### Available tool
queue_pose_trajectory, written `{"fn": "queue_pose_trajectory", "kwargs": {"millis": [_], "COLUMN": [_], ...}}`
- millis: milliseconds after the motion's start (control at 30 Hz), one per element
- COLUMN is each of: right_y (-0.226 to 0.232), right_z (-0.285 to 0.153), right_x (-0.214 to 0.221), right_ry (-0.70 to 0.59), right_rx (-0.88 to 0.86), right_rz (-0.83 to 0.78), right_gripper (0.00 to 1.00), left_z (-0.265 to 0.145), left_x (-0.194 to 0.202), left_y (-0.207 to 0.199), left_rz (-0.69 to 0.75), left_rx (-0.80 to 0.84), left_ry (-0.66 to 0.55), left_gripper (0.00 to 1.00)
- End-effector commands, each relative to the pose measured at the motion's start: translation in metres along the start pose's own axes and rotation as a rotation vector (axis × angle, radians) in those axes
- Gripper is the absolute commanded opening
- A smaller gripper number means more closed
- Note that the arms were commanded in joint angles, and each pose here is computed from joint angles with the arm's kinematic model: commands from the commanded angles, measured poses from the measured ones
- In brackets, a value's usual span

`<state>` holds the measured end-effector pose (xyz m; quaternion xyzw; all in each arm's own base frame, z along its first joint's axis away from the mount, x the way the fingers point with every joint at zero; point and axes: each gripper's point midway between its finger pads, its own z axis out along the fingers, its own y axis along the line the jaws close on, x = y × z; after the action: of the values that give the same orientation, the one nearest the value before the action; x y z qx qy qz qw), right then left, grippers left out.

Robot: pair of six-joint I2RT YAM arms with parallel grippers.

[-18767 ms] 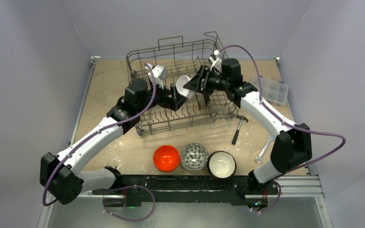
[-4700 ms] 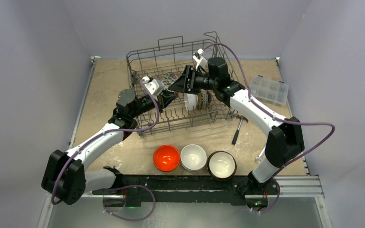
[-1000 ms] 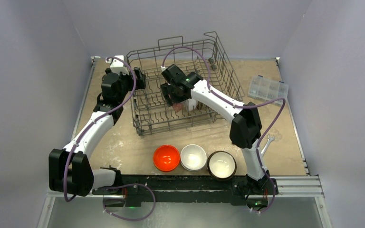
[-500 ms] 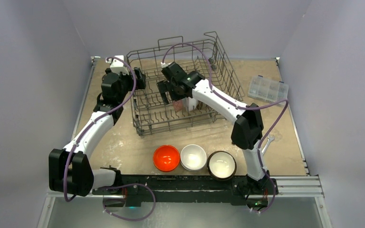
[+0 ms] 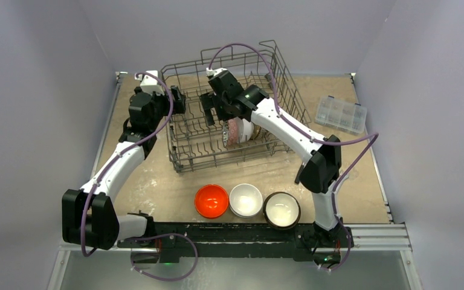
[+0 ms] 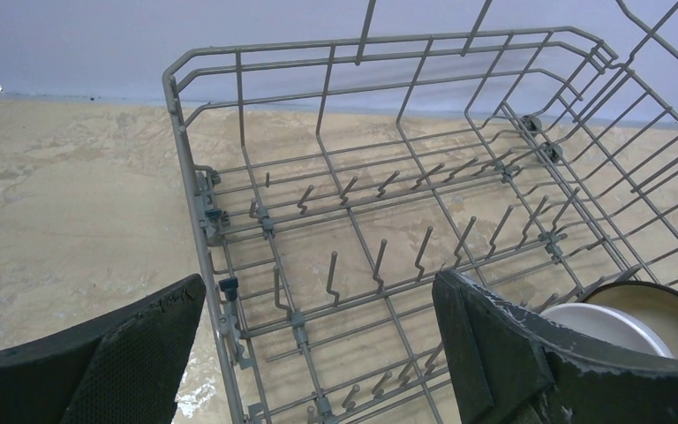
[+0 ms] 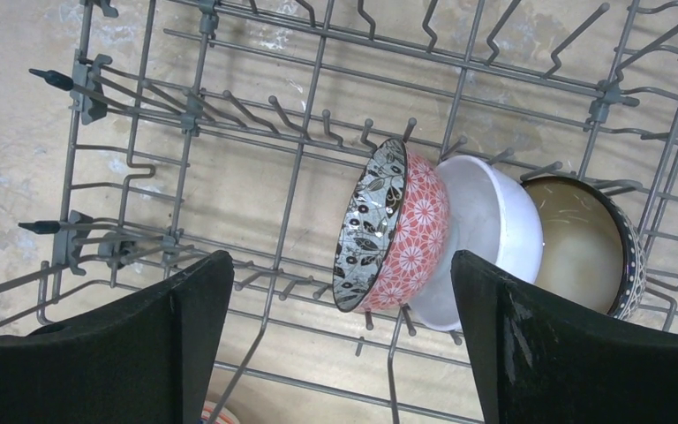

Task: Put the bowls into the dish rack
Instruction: Place the bowl in the dish rack.

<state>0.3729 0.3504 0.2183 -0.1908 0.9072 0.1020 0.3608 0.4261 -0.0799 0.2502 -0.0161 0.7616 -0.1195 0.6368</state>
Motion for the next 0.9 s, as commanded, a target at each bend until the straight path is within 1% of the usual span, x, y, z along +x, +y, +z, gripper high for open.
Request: {"fn": "queue_pose_trajectory", "kwargs": {"millis": [0,200,300,500,567,667,733,833,867], "right_y": [0.0,0.004,0.005,-0.001,-0.011,-0.031,-0.046,-0.067,-0.074], "right_z": [-0.009,-0.01,-0.014,-0.03,-0.042,-0.062,-0.074,-0.093,-0.096], "right_x": [-0.006,0.007,0.007,0.004,0.0,-0.008,-0.01,-0.011,-0.005], "right_ry": [-0.026,0.013,0.007,-0.019,-0.049,-0.104,-0.138,-0.189,-0.19], "right_rx": [-0.002,-0.033,-0.061,-0.233,-0.282,-0.328,-0.345,-0.393,-0.41], "right_rz": [-0.001,0.002,0.023,0.109,0.143,0.192,0.221,0.27,0.291], "right_gripper": [0.94,0.92,0.92,0.92,0.93,0.94,0.94,0.95,0.95], "left_z": [-0.001,-0.002,-0.004,-0.009,-0.011,-0.016,-0.022,-0.034,-0.041], "left_x": [-0.019,-0.021,-0.024,-0.031,-0.029,-0.024,-0.019,-0.009,-0.005], "left_y": [-0.008,-0.011,-0.018,-0.041,-0.057,-0.089,-0.113,-0.144,-0.156], "left_rz": [-0.013,-0.008,-0.008,-0.077,-0.072,-0.038,-0.035,-0.068,-0.081], "left_rx": [0.03,0.051,0.085,0.179,0.219,0.29,0.348,0.439,0.469], "left_ry": [-0.053,-0.06,-0.068,-0.081,-0.079,-0.046,-0.002,0.085,0.116], "left_gripper": [0.99,0.99,0.99,0.98,0.98,0.99,0.99,0.99,0.99]}}
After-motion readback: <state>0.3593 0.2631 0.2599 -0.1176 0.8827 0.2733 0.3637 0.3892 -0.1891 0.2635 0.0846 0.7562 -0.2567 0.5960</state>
